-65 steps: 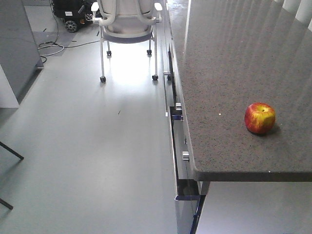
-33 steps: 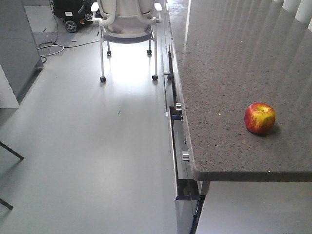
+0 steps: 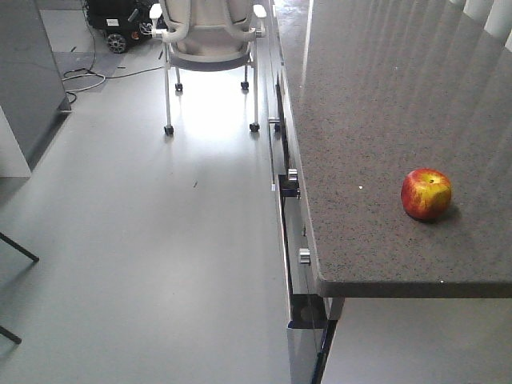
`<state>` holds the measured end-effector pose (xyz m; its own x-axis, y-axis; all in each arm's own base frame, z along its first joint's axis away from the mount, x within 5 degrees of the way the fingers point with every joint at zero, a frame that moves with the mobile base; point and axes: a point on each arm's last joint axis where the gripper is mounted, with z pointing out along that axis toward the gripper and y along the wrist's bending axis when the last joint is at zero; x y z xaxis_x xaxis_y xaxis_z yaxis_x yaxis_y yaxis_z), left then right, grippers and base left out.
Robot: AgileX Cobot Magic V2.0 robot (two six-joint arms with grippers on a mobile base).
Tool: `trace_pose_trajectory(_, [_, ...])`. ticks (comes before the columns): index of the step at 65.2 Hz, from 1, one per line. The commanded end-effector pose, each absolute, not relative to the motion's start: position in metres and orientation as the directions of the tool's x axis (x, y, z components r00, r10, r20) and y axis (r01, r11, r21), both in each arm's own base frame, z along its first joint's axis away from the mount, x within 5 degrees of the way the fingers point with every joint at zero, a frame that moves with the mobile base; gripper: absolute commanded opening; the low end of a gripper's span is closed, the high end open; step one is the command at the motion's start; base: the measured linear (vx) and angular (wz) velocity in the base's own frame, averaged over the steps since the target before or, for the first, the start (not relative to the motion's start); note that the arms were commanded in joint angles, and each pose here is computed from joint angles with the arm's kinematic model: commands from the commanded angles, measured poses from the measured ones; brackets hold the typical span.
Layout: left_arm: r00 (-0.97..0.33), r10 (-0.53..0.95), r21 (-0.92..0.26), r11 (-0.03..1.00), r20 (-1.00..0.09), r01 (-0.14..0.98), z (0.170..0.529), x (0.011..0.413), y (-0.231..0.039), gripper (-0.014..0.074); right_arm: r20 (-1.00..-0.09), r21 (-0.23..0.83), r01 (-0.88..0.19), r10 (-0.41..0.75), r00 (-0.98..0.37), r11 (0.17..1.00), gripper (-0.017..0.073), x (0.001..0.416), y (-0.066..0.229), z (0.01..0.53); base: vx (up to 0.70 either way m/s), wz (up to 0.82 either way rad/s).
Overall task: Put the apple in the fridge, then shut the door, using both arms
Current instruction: 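Lower the right gripper over the apple and close on it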
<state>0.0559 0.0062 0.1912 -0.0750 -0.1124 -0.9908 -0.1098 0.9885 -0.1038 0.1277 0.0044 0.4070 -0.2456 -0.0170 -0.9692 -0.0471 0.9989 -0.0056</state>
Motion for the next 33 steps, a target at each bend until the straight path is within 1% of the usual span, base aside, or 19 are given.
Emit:
trace_pose_trajectory(1, [0.022, -0.113, -0.114, 0.99, -0.993, -0.085, 0.204, 0.054, 0.005, -0.0006, -0.987, -0.024, -0.044, -0.031, -0.16, 0.999, 0.0691, 0.147, 0.004, 0.436, 0.0, 0.0])
trace_pose_trajectory(5, [0.022, -0.113, -0.114, 0.99, -0.993, -0.085, 0.204, 0.054, 0.005, -0.0006, -0.984, -0.024, -0.046, -0.031, -0.178, 0.999, 0.0688, 0.162, 0.004, 0.445, 0.0, 0.0])
trace_pose_trajectory(15, [0.022, -0.113, -0.114, 0.99, -0.993, -0.085, 0.204, 0.054, 0.005, -0.0006, -0.954, -0.015, -0.054, -0.031, -0.297, 0.998, 0.0681, 0.215, 0.006, 0.45, 0.0, 0.0])
trace_pose_trajectory(25, [0.022, -0.113, -0.114, 0.99, -0.993, -0.085, 0.204, 0.054, 0.005, -0.0006, -0.911, -0.001, -0.053, -0.023, -0.412, 0.999, 0.0668, 0.268, 0.006, 0.436, 0.0, 0.0])
trace_pose_trajectory(33, [0.022, -0.113, -0.114, 0.99, -0.993, -0.085, 0.204, 0.054, 0.005, -0.0006, -0.865, 0.023, -0.036, 0.002, -0.502, 0.999, 0.065, 0.306, 0.006, 0.413, 0.0, 0.0])
